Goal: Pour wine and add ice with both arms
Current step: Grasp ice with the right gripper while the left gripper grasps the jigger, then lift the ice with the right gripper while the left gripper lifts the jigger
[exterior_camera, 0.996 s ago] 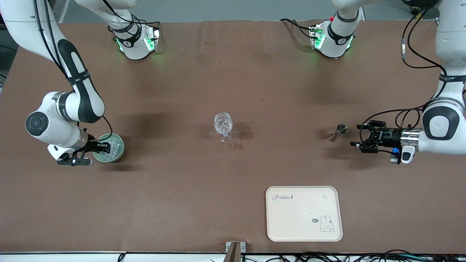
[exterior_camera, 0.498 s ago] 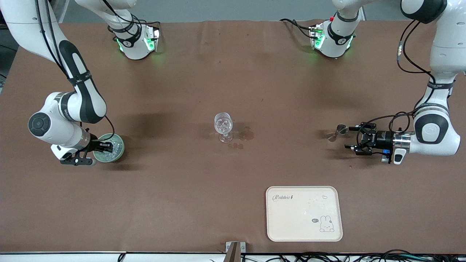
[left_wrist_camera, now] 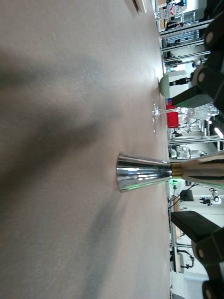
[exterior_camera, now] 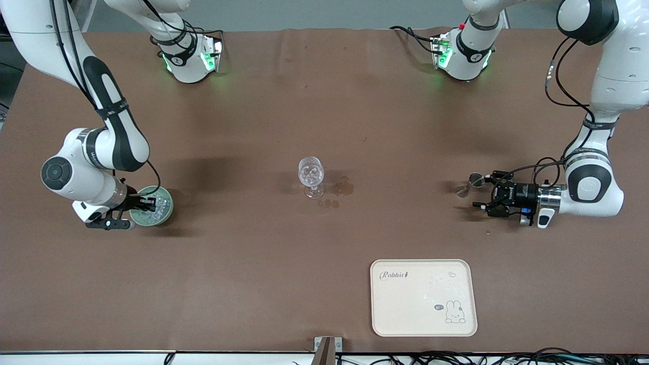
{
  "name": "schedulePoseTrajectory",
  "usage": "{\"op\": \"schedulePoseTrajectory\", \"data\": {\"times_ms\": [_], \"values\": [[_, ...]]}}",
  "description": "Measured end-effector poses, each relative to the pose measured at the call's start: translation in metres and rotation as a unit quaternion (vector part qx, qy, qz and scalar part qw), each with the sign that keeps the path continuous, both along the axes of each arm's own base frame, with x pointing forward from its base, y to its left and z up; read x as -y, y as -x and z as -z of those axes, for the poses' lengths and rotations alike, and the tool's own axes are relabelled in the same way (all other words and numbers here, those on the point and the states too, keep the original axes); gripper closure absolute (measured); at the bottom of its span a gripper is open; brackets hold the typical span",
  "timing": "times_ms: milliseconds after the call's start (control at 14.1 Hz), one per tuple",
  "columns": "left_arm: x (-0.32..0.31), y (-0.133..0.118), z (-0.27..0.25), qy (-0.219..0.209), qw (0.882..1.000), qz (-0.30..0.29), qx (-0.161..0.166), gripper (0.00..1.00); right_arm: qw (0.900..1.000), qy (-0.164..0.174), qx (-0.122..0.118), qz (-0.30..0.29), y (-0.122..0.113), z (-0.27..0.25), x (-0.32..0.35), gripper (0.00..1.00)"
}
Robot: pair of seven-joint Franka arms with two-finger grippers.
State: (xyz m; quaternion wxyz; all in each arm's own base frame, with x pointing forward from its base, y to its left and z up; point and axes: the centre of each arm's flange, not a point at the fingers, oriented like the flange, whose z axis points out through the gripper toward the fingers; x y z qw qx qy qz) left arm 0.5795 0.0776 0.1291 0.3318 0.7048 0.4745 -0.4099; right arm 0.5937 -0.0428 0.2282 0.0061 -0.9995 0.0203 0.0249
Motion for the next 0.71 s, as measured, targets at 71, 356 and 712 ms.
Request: {"op": "schedulePoseTrajectory", "data": {"times_ms": [71, 356, 712], "values": [[0.002, 0.001, 0.000, 0.004, 1.000, 0.002, -0.003, 0.05, 1.000, 0.000, 0.000, 0.000, 0.000, 0.000, 0.000, 0.78], [0.007, 0.005, 0.009, 0.014, 1.000, 0.008, -0.014, 0.13, 1.000, -0.001, -0.001, -0.001, -0.002, -0.011, -0.002, 0.78], [0.009, 0.007, 0.015, 0.017, 1.000, 0.009, -0.019, 0.29, 1.000, -0.003, 0.020, -0.013, -0.016, -0.138, -0.013, 0.78]]}}
